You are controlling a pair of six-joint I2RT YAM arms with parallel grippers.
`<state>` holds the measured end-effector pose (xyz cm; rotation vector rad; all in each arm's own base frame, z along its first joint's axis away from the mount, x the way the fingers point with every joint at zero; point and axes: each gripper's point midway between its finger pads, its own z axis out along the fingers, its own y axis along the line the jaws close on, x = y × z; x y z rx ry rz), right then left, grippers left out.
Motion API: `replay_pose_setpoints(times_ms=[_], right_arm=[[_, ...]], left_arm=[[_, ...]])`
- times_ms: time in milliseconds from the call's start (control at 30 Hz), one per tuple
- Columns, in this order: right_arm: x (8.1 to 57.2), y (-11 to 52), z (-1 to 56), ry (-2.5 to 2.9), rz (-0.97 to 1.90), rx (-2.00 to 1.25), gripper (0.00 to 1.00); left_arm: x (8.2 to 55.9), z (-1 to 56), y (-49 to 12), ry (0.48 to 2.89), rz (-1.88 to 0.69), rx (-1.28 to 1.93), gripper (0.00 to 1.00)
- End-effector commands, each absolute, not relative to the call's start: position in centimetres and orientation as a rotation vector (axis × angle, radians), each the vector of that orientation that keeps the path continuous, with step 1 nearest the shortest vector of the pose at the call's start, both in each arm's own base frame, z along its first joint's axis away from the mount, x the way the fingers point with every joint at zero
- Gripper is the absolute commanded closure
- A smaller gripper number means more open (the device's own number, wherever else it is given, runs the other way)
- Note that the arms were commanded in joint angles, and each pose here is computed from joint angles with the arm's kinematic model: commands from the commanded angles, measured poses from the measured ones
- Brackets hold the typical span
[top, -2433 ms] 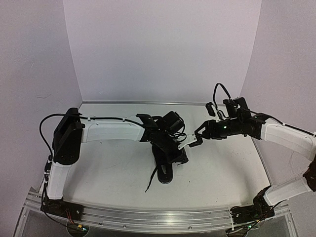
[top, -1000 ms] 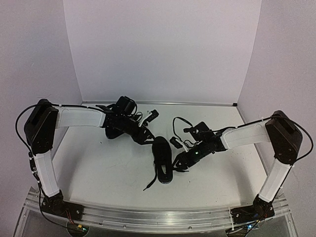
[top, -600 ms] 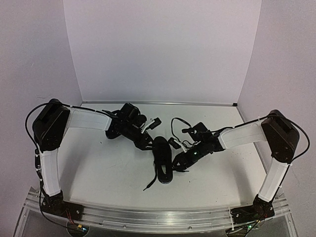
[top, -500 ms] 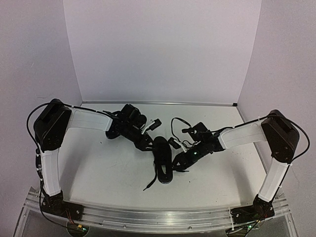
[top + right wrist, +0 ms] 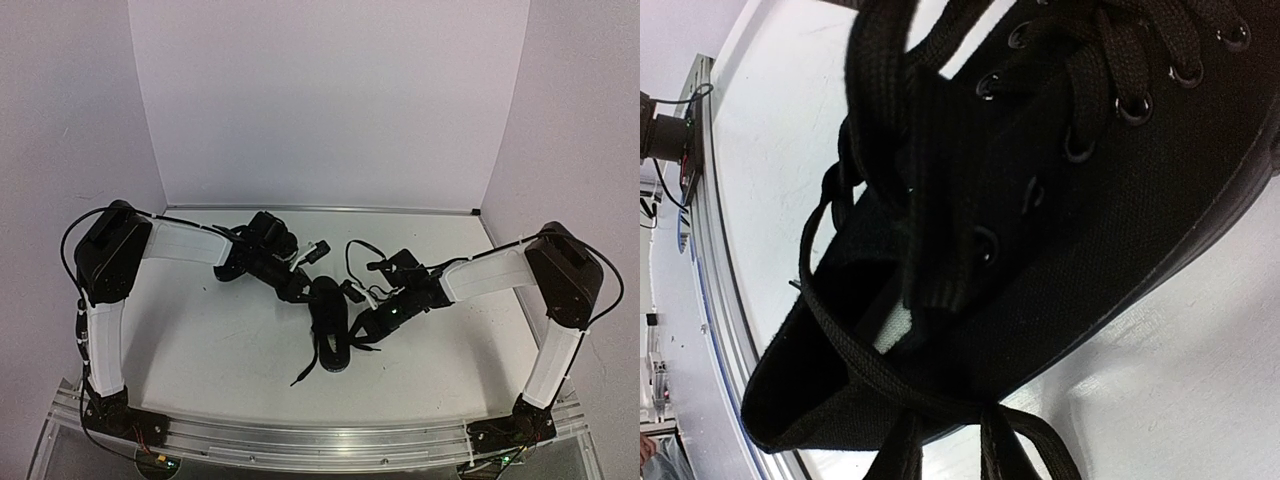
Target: Tie the shoes
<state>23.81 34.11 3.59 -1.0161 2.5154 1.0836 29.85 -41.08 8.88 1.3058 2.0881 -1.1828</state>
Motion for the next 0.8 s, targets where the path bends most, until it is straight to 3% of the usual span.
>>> replay_pose_setpoints(times_ms=[0, 133, 300, 533, 767], right_arm=[[24.9, 34.7, 4.8, 2.470, 1.063, -1.002, 0.88], [25.0, 34.6, 4.6, 2.480, 1.054, -0.989, 0.93], [25.2, 34.5, 4.9, 2.480, 1.046, -0.971, 1.00], [25.3, 34.2, 5.2, 2.482, 1.039, -0.956, 1.00], [25.3, 34.2, 5.1, 2.485, 1.037, -0.949, 1.00]], left_arm=[[29.7, 12.3, -41.9, 1.963, -1.244, 1.319, 0.90], [29.7, 12.5, -41.7, 1.967, -1.236, 1.315, 1.00], [29.9, 12.5, -41.3, 1.988, -1.191, 1.287, 1.00], [30.2, 13.1, -40.3, 1.999, -1.122, 1.222, 1.00], [30.9, 10.6, -40.6, 2.083, -1.111, 1.217, 0.65]])
